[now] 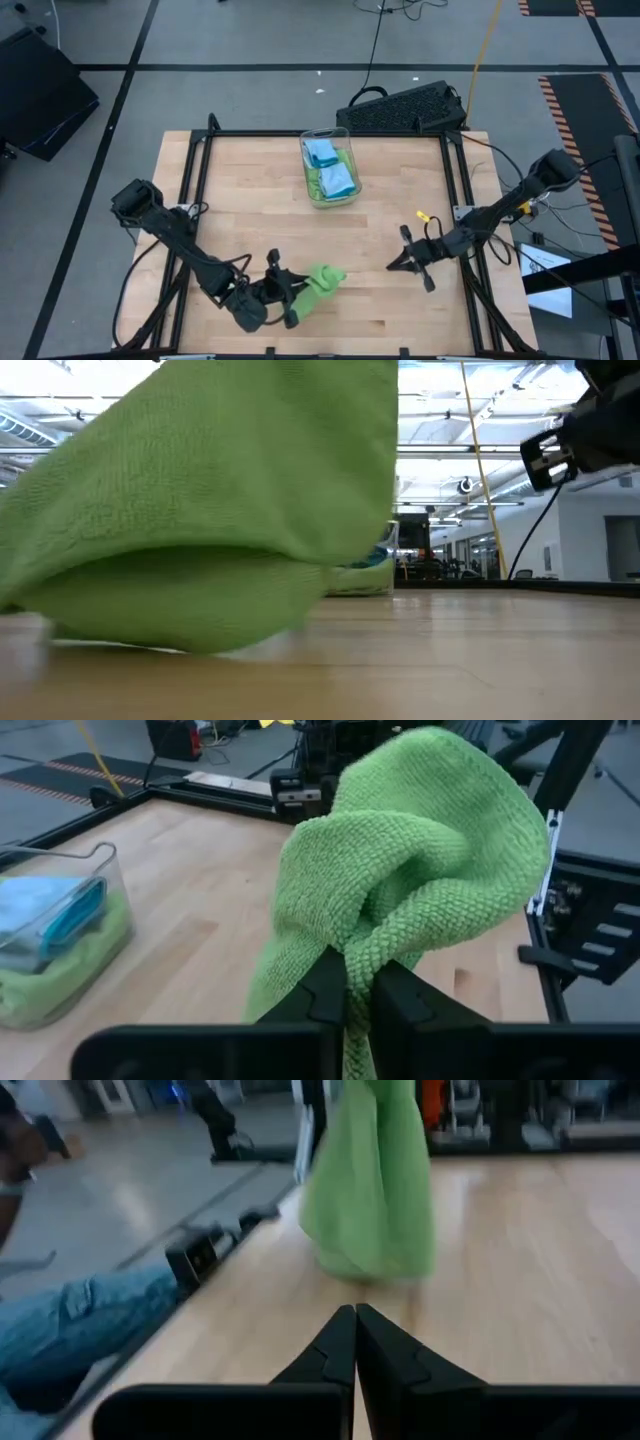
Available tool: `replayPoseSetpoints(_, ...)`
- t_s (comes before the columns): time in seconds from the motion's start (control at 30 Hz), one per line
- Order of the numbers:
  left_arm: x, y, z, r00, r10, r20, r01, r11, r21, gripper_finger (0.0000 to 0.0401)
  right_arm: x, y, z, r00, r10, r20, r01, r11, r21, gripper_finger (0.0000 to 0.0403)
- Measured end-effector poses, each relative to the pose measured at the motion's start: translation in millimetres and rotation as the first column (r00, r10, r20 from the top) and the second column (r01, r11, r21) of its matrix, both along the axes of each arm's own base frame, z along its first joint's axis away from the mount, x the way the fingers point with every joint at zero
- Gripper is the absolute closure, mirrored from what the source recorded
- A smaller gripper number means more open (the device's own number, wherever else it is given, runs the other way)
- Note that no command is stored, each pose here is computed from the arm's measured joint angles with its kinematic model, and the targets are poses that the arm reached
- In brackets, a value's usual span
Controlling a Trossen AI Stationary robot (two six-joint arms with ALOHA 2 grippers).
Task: Fold microfiber towels
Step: Fold the green towel
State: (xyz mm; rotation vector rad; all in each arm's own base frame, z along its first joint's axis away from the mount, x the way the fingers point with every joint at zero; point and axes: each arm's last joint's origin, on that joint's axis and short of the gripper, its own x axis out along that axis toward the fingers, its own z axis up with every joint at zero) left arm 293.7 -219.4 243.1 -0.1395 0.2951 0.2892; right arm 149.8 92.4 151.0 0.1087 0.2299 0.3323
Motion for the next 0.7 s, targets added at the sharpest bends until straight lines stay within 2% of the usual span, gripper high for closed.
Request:
replayPoseSetpoints(0.13,4.7,4.5,1.0,1.0,0.019,0.017,-0.019,1.0,-0.016,0.0371,4.3,2.9,3.2,0.998,0.006,0.069,-0.006,1.0,0.009,0.0371)
replayPoseSetpoints(0.43,15.1,16.2,3.3,0.999,0.031,0.028,-0.03,0.999,-0.026,0.0369,22.9,13.3,-1.5,0.998,-0.059,0.03,0.059,0.998,0.004,0.0238)
replayPoseSetpoints(0.57,20.7,19.0,6.3,0.999,-0.028,0.039,0.03,0.998,-0.048,0.0369,39.3,23.7,-3.2,0.997,-0.076,0.02,0.076,0.997,-0.02,0.0196)
replayPoseSetpoints(0.7,23.5,19.2,9.1,0.996,-0.076,0.051,0.078,0.996,-0.042,0.0368,51.4,31.8,-6.1,0.994,-0.071,0.077,0.072,0.997,-0.009,0.0175)
